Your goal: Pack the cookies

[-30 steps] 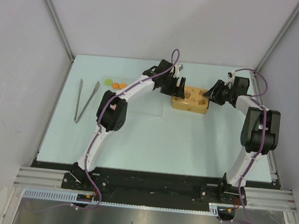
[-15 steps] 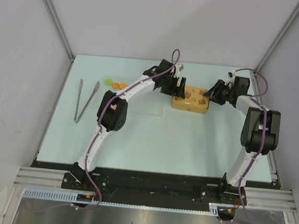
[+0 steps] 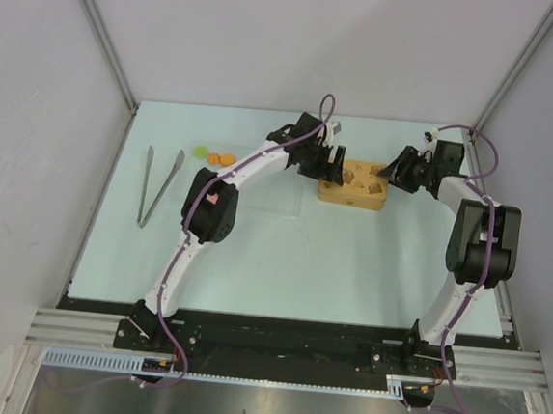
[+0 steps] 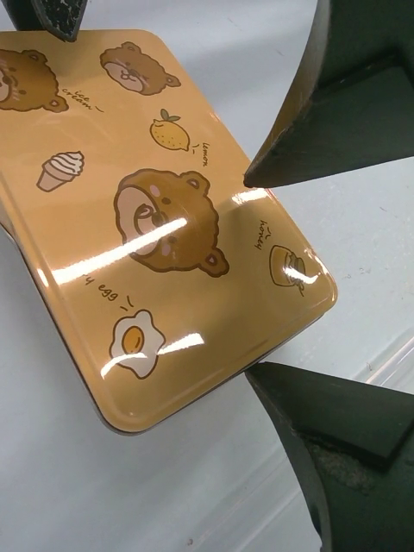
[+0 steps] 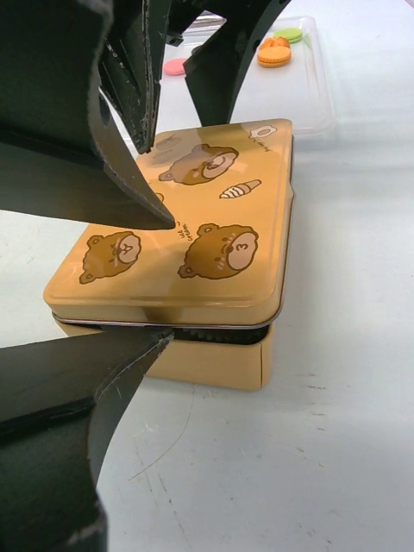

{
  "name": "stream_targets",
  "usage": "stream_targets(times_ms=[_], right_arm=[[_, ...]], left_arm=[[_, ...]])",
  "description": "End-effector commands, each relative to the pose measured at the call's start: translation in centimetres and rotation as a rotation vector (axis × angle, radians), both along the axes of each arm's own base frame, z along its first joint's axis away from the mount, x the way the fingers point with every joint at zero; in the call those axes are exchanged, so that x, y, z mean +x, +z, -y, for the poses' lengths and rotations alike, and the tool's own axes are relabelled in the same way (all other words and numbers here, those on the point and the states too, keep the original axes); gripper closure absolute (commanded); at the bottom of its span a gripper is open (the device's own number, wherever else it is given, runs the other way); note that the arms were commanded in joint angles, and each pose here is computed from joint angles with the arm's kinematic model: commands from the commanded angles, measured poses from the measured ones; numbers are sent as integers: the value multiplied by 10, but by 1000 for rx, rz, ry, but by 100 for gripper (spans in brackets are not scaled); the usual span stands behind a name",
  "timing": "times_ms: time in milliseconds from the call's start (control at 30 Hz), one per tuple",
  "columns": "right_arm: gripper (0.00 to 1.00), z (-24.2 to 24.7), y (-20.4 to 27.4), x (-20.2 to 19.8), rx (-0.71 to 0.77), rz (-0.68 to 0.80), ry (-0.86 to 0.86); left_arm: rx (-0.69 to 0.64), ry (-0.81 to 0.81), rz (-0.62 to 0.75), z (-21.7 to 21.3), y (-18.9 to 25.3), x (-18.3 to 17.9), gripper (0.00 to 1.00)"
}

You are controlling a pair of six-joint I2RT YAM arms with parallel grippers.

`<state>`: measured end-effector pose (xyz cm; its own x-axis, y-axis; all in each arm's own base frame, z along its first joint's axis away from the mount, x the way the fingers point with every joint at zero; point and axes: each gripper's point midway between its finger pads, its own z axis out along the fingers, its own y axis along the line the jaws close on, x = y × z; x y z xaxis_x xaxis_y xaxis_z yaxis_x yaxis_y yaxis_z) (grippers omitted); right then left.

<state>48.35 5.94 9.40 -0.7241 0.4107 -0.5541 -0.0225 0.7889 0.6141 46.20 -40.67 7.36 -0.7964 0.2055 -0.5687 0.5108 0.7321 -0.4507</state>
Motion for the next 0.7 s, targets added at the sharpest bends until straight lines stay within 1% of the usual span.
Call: stream_targets(times_ms=[0, 367, 667], right_arm=[[47, 7, 30, 6, -29, 90, 0], [47, 14, 27, 8, -44, 89, -17], [47, 16, 11, 10, -66, 65, -22]], left_arm=[[-45, -19, 49, 14, 22, 4, 14], [-46, -22, 59, 17, 24, 4, 13], [-46, -28, 56, 18, 21, 3, 13]])
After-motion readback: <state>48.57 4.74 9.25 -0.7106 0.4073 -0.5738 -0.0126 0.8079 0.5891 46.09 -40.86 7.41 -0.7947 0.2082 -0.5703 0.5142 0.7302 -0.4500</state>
